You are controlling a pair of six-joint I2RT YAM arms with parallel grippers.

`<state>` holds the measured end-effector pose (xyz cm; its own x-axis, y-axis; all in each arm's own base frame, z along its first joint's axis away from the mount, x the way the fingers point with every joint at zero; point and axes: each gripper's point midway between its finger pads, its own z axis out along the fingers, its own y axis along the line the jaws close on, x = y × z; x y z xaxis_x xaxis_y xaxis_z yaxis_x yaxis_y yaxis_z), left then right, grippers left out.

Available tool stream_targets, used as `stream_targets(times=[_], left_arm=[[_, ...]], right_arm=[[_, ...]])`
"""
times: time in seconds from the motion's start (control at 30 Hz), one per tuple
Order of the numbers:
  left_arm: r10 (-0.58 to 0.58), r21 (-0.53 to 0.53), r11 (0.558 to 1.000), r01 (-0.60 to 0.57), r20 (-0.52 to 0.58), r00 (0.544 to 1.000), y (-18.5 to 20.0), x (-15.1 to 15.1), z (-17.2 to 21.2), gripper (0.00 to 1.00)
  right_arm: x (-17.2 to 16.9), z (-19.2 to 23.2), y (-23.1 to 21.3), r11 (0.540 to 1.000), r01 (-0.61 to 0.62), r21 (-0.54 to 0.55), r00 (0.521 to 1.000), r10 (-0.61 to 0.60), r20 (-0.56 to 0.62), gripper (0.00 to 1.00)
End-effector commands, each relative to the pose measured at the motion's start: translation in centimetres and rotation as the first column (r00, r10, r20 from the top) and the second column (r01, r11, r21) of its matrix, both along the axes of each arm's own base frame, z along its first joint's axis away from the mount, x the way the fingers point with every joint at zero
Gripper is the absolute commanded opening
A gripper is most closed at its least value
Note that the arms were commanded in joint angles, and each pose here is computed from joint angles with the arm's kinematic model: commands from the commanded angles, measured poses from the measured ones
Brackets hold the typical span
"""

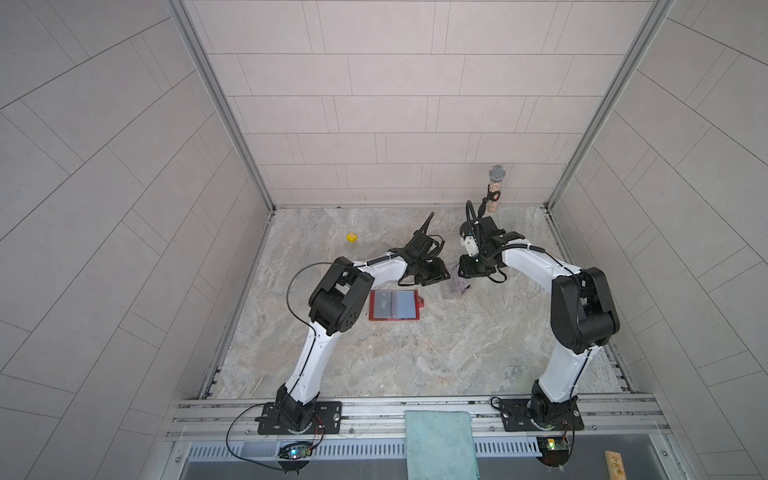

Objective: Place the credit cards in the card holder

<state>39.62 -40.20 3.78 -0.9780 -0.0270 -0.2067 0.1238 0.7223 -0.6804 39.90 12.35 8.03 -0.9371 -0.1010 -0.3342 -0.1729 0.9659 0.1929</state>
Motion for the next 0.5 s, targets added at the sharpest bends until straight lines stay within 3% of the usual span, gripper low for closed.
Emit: stream_targets(times=[0.0,0.47], left_arm=[[-0.015,0.034,0.999,0.016,-0.013,1.0,0.0,-0.3,-1.1,0.49],[0.0,0.1,0.995,0.004,-0.034,0.999,1.3,-1.0,-2.7,0.46]], right_arm=[[0.0,-0.4,-0.4,0.999,0.002,-0.042,1.0,-0.003,-0.015,0.4],[0.0,-0.6,-1.4,0.987,0.007,-0.159,1.0,-0.01,-0.016,0.39]])
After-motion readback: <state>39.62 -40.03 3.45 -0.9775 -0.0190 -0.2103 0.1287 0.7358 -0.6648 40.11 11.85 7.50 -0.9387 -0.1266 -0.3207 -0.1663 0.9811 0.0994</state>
